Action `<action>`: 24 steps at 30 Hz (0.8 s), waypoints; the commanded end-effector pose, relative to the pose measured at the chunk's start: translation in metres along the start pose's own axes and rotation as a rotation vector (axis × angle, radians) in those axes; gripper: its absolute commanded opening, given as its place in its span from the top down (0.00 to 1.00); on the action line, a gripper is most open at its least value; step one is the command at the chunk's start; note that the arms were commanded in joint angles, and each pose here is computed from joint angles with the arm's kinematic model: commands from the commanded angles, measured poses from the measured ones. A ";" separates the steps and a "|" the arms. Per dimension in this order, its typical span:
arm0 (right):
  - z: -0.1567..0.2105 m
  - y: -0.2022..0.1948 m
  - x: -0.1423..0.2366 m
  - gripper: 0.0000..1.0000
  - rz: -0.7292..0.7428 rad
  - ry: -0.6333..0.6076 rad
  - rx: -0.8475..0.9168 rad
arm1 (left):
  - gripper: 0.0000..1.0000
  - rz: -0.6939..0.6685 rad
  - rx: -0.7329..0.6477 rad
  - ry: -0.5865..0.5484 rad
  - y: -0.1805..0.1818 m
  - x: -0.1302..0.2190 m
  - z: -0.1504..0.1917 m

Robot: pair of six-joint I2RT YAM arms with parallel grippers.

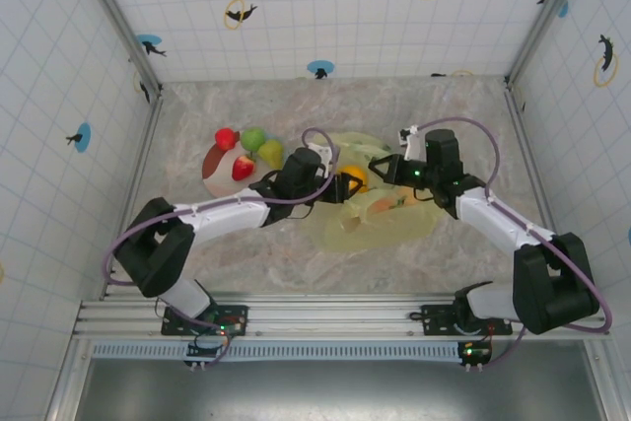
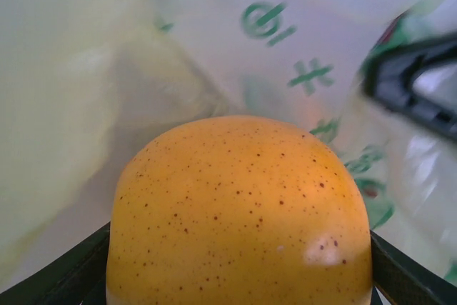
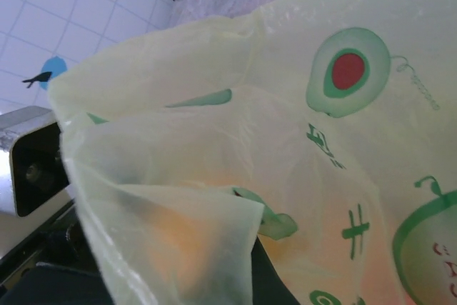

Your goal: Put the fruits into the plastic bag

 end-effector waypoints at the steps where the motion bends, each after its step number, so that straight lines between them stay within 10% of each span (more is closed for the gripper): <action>1: -0.018 0.015 0.001 1.00 -0.079 -0.049 -0.006 | 0.36 0.027 0.056 -0.124 -0.010 -0.014 -0.026; 24: -0.028 0.001 0.010 1.00 -0.065 -0.104 -0.083 | 0.13 -0.009 0.077 -0.141 -0.007 -0.065 -0.019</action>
Point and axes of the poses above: each hand's point on the last joint's axis, 136 mm out from that joint toward the fingers, its own x axis back along the fingers, its own y axis along the line the jaws close on, z = x × y, the point moved 3 cm from there along x, back along the fingers, and after that the axes turned 7 degrees about x, right-handed, at the moved point
